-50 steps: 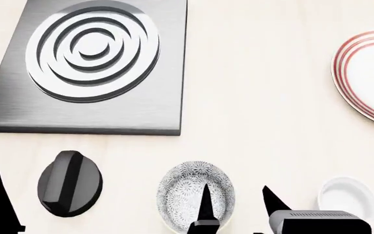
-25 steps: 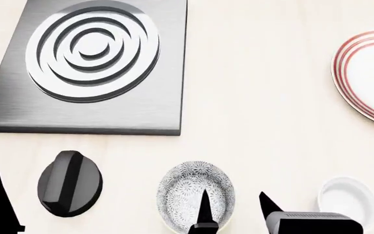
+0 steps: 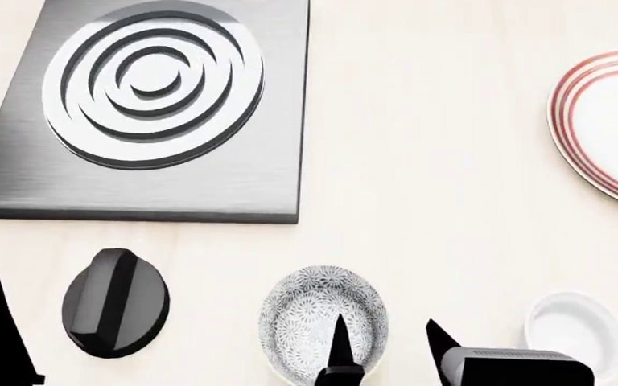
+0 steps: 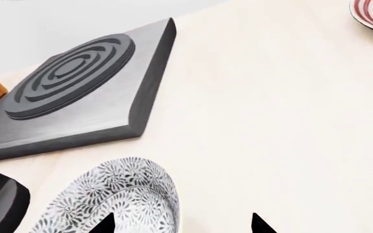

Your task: Pick the akita bowl next to the ramekin and place it on the plate.

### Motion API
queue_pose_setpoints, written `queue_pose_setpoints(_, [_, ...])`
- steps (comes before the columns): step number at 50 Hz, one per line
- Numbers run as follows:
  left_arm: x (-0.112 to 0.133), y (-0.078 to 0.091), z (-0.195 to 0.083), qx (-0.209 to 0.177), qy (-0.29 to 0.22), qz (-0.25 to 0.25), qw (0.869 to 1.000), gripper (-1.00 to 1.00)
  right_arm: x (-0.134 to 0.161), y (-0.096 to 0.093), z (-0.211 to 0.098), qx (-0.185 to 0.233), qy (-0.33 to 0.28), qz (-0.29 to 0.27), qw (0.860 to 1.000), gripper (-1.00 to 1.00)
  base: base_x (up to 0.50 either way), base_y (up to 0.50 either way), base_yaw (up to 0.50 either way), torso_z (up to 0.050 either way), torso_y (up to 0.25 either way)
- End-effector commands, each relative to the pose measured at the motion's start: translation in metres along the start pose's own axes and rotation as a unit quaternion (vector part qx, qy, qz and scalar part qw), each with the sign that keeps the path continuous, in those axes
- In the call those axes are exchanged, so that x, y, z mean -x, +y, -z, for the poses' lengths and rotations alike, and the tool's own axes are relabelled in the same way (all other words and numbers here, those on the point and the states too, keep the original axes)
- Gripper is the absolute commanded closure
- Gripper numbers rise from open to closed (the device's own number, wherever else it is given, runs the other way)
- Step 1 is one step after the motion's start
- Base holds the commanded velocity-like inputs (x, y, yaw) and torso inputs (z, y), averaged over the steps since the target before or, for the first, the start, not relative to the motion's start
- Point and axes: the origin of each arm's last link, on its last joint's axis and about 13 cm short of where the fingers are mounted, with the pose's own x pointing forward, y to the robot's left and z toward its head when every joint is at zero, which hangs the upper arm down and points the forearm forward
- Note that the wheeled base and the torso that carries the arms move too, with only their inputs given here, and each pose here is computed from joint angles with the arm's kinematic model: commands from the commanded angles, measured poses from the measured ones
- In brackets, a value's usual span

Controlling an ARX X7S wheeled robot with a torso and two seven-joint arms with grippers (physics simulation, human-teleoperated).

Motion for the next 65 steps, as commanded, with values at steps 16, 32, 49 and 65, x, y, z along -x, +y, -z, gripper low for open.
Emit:
queue_pose_setpoints(16, [0.000,0.001,-0.002,-0.001,-0.007,-0.002,1.000,-1.00,-0.002,-0.001,0.003,-0.004,0.000,-0.005,1.000,1.00,0.00,0.00,0.00,0.000,-0.001])
queue_pose_setpoints(32, [0.000,0.001,-0.001,-0.002,-0.007,-0.002,1.000,-1.00,0.007,0.002,-0.011,-0.045,-0.046,-0.001,0.998,1.00,0.00,0.00,0.00,0.000,0.000])
queue_pose_setpoints(49, [0.000,0.000,-0.001,-0.001,-0.005,0.001,1.000,-1.00,0.010,0.013,-0.040,-0.051,-0.079,-0.004,0.996,1.00,0.00,0.00,0.00,0.000,0.000])
queue_pose_setpoints(65, [0.000,0.000,-0.005,0.006,-0.011,0.000,1.000,-1.00,-0.003,0.014,-0.067,-0.055,-0.106,0.003,0.993,1.00,0.00,0.00,0.00,0.000,0.000])
